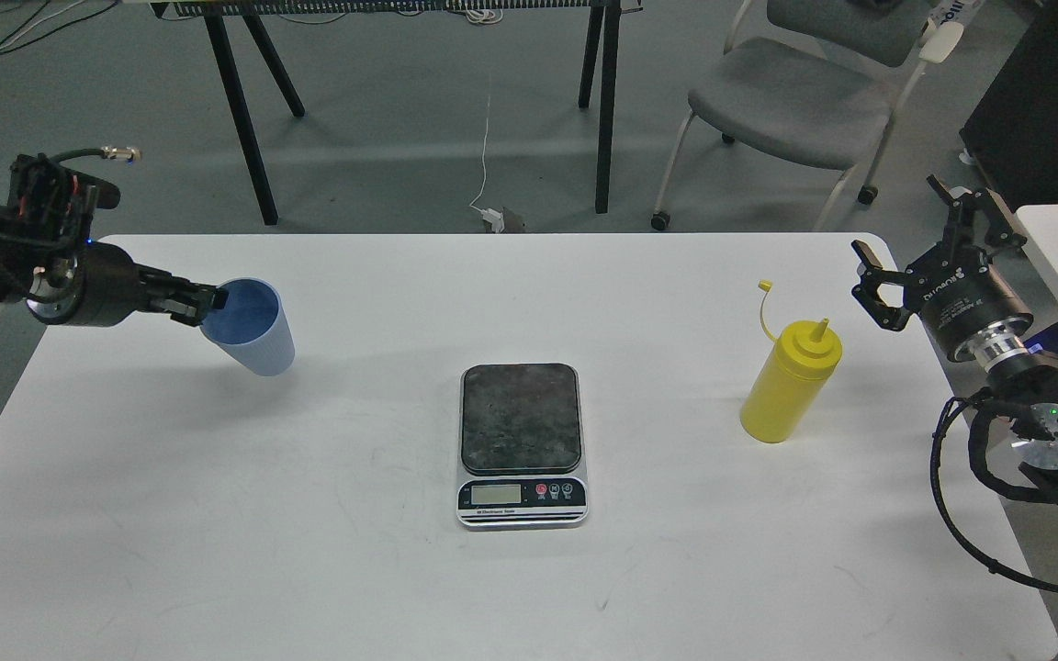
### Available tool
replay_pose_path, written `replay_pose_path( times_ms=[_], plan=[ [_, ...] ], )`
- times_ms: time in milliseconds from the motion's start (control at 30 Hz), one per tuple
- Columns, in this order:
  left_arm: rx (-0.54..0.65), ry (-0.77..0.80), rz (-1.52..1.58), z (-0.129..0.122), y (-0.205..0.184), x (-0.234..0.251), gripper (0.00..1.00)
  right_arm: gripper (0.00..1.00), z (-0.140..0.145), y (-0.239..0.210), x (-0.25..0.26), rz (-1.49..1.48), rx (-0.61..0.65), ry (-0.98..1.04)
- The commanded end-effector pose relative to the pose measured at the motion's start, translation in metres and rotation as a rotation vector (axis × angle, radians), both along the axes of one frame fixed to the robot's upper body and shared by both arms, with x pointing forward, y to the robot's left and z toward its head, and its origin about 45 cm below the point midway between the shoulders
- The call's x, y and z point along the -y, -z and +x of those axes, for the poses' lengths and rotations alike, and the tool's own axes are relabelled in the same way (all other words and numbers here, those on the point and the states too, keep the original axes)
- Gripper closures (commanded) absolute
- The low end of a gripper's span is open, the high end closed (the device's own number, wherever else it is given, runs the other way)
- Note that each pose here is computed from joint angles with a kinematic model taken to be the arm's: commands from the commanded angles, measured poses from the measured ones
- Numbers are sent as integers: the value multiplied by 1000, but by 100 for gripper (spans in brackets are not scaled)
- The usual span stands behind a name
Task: Pour seasoning into cup on scale with both arms
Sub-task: 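Lift the blue cup with the left gripper and lower it onto the scale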
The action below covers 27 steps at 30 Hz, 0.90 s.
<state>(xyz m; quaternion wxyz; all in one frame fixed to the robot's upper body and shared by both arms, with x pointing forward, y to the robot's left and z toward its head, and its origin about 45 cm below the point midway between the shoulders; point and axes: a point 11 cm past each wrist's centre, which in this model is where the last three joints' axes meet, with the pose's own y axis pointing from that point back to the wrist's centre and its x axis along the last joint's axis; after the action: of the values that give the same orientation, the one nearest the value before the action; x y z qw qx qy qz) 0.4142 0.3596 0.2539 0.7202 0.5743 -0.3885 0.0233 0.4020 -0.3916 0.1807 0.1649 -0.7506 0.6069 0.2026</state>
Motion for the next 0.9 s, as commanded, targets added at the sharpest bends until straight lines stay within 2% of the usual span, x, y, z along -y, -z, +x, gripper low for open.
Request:
replay_pose_path(
  times_ms=[0,167,334,868],
  plan=[
    [24,146,6,11,-15,57,99,0,0,0,1,0,0,2],
    [41,319,-13,17,-17,137,99,0,-2,2,1,0,-3,4],
    [24,416,-41,9,-8,184,99,0,-5,5,3,5,-9,10],
    [-21,497,-54,-6,10,221,98,0,-6,8,3,5,-15,12]
  ],
)
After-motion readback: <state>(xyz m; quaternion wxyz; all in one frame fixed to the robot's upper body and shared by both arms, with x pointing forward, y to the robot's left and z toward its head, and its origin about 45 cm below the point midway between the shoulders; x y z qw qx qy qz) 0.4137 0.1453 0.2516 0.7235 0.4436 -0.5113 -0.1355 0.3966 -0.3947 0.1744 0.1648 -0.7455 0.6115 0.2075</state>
